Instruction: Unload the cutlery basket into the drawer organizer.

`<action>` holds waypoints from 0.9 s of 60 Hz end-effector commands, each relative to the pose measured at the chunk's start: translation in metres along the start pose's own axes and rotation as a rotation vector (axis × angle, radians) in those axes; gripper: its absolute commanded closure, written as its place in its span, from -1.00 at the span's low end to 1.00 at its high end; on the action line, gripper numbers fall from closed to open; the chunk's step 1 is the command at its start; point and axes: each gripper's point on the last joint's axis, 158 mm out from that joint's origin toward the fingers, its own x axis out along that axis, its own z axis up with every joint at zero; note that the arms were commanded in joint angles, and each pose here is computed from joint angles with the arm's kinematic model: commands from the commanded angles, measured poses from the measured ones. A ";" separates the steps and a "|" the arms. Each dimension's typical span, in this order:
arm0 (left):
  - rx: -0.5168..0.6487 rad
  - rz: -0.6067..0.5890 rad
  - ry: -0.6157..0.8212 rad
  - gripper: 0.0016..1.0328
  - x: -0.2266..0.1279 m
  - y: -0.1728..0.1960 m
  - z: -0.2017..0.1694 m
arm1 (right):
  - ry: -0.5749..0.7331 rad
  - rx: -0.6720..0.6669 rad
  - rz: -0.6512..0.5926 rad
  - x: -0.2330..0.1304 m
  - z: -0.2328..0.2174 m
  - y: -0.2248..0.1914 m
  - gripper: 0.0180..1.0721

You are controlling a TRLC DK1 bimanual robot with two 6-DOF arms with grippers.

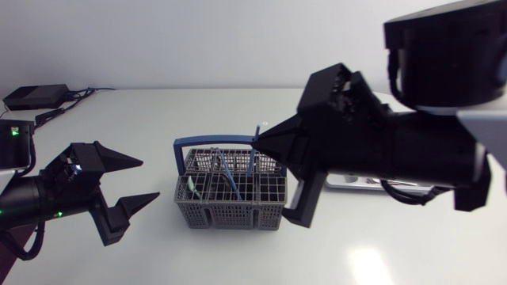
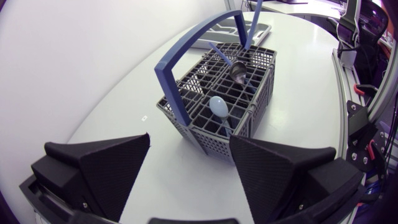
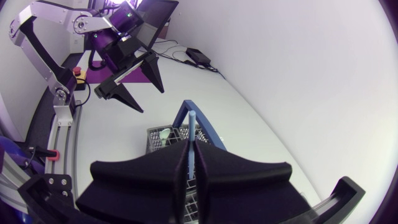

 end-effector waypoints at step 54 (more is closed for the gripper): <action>0.019 -0.034 -0.009 -0.90 0.002 -0.006 0.009 | 0.370 0.677 -0.227 -0.054 -0.169 -0.221 0.89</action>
